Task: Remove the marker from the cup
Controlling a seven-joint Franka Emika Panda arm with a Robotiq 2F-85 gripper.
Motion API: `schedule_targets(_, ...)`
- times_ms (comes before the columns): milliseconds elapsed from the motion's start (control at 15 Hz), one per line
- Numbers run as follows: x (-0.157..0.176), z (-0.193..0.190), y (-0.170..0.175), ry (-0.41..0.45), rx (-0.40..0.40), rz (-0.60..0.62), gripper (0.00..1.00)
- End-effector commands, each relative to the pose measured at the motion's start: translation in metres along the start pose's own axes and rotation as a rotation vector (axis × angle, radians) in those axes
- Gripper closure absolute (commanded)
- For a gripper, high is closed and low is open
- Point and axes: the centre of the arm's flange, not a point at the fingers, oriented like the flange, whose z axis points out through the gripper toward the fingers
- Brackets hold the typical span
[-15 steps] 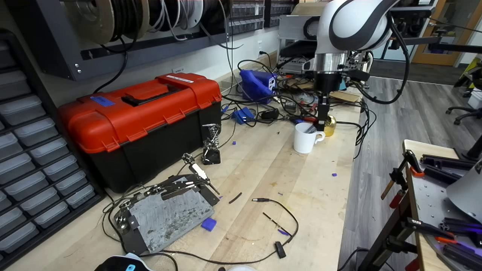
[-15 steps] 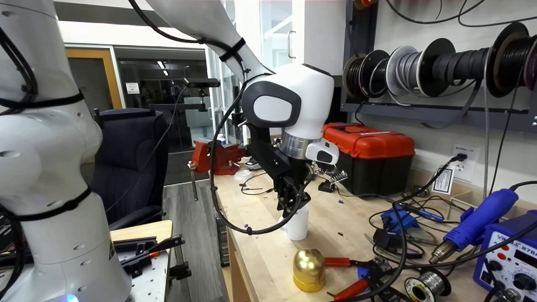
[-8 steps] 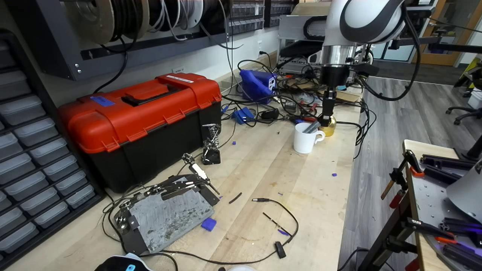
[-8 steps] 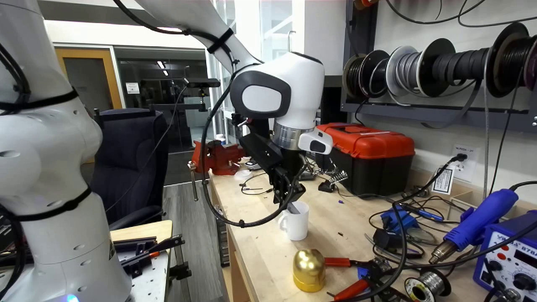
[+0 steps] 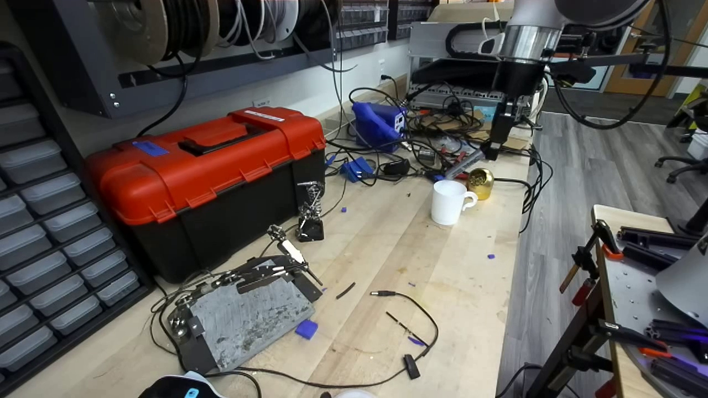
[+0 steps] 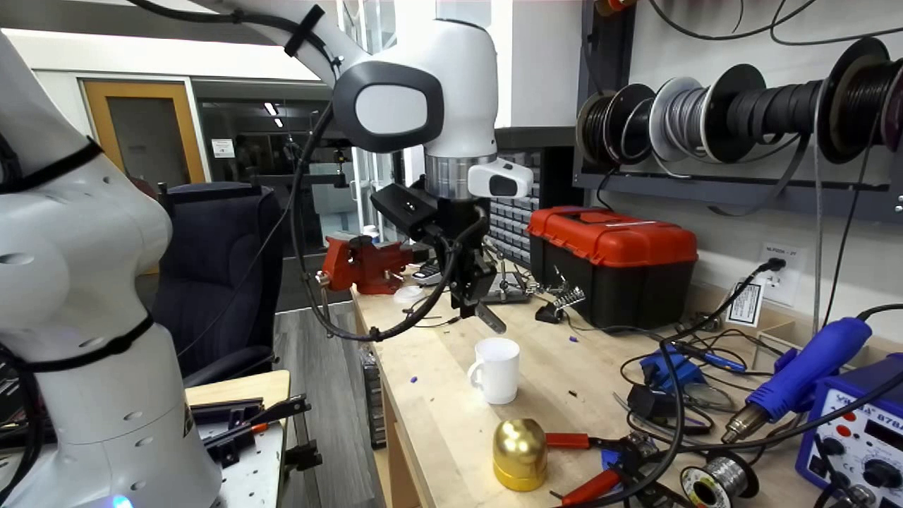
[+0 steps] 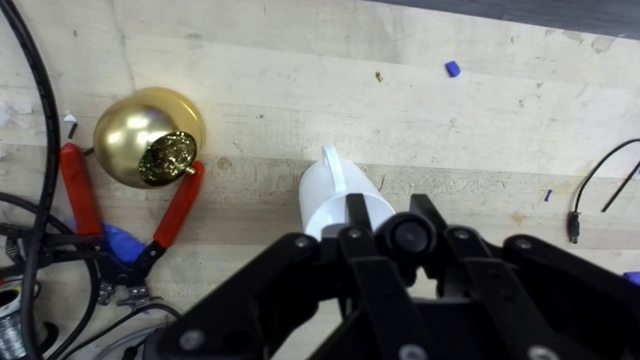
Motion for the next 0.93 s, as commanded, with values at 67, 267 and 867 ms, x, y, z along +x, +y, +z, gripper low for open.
schedule_targets(67,-0.016,-0.040,-0.033,0.068,-0.078,-0.007,0.96)
schedule_targets(267,0.012,-0.049,-0.068,0.081,-0.109,-0.111,0.96)
schedule_targets(867,0.110,-0.004,-0.130,0.072,-0.052,-0.254,0.96)
